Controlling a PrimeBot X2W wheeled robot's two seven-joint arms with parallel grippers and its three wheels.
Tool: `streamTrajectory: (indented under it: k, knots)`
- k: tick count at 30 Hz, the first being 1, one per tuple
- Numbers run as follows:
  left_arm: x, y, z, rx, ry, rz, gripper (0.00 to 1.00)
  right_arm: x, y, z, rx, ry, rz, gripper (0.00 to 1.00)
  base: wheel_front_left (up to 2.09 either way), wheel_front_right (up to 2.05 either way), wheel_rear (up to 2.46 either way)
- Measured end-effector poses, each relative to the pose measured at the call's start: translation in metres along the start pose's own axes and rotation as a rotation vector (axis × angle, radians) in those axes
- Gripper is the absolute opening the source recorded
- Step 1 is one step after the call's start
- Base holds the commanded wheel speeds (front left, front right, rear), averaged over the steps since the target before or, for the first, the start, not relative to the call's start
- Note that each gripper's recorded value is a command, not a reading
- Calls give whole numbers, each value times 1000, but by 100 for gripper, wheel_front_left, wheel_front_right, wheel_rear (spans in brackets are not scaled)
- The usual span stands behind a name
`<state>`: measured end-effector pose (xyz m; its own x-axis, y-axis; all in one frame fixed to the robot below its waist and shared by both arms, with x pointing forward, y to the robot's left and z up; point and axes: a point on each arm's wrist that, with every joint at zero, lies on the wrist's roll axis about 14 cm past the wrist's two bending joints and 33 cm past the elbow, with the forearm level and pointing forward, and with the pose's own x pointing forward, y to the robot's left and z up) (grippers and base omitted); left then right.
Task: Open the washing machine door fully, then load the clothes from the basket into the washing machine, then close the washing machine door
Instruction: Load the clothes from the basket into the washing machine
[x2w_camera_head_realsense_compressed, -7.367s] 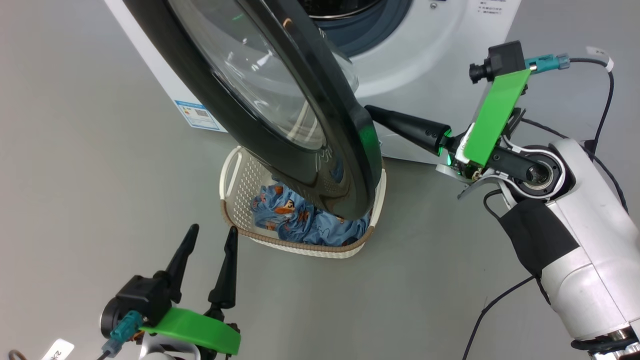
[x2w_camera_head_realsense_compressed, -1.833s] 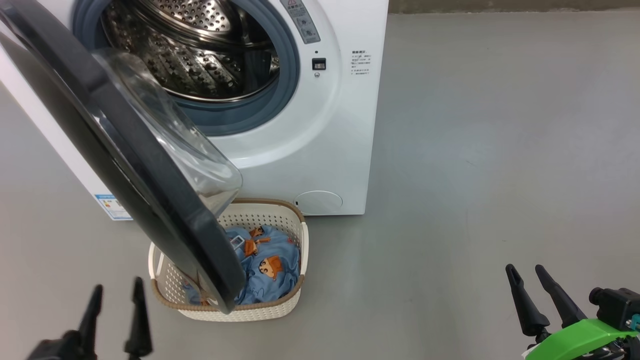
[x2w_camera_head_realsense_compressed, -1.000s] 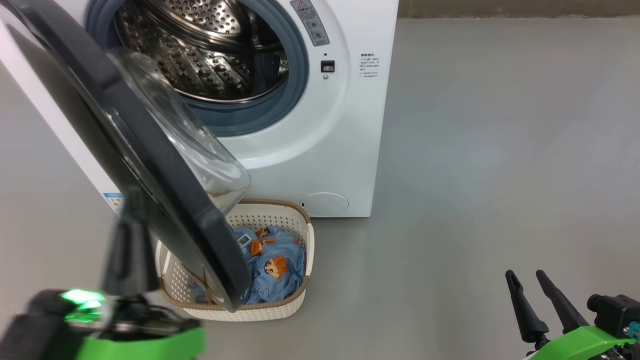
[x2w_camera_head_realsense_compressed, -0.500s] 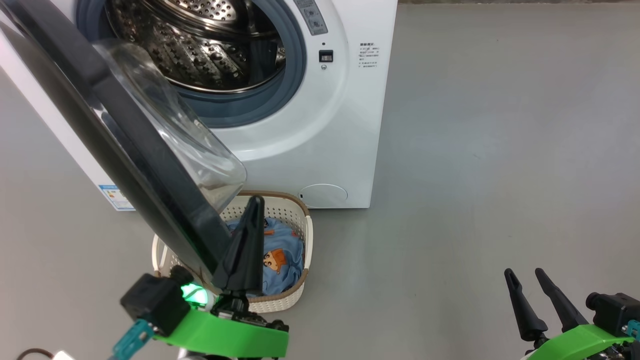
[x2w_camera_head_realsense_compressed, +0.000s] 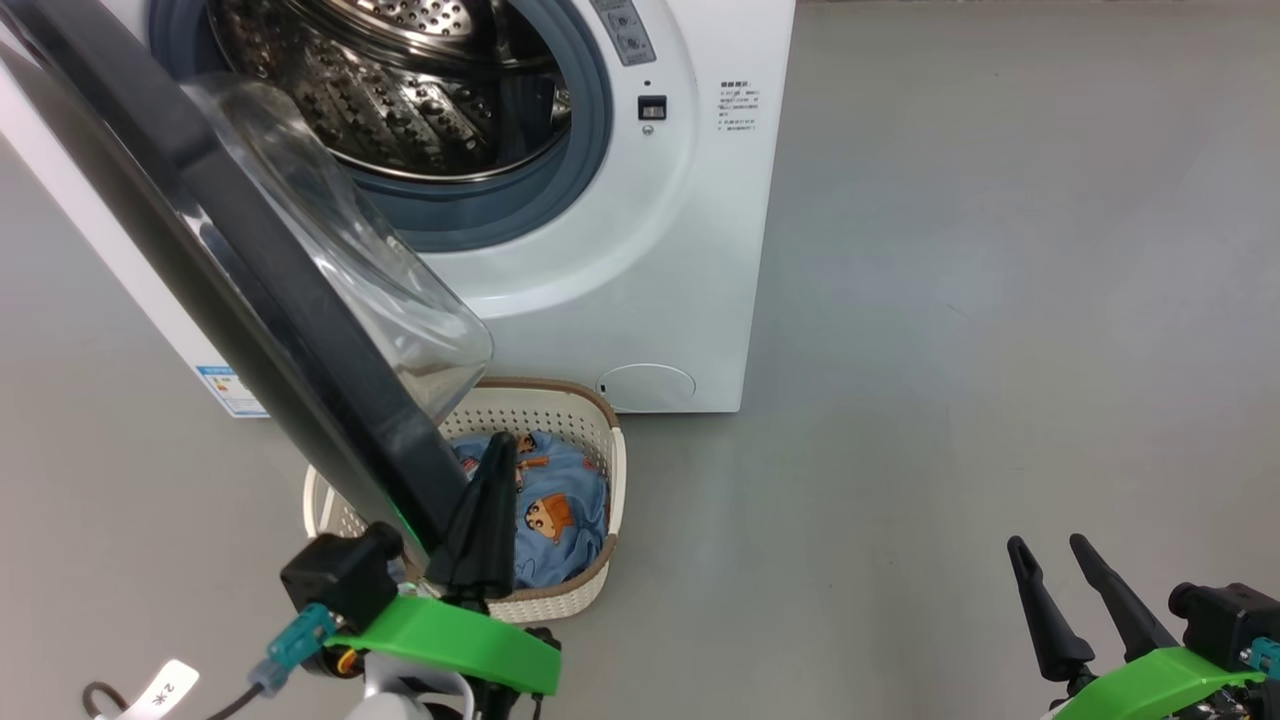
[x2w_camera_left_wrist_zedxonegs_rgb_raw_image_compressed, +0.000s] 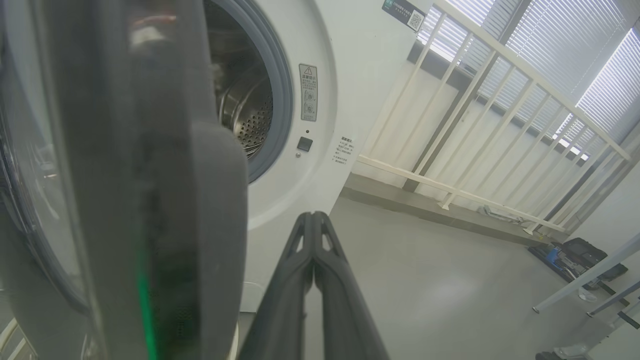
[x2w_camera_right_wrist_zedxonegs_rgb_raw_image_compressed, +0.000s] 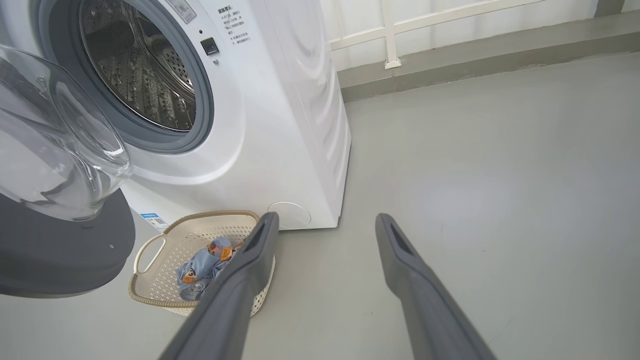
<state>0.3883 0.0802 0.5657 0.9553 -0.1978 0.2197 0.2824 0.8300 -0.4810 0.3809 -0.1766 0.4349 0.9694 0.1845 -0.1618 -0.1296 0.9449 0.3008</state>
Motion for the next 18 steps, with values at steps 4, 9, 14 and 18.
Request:
streamTrajectory:
  k: [4, 9, 14, 18]
  knots:
    - [1, 10, -2, 1, 6, 29, 0, 1, 0, 1, -9, -2, 2, 100, 0, 0, 0]
    - [3, 16, -1, 1, 2, 39, 0, 2, 1, 2, -26, -3, 7, 100, 0, 0, 0]
    - [2, 22, -3, 2, 7, 57, 0, 3, 1, 4, -38, -9, 8, 100, 0, 0, 0]
    - [2, 24, -1, -1, 3, 63, 0, 4, 1, 7, -67, -15, 14, 100, 0, 0, 0]
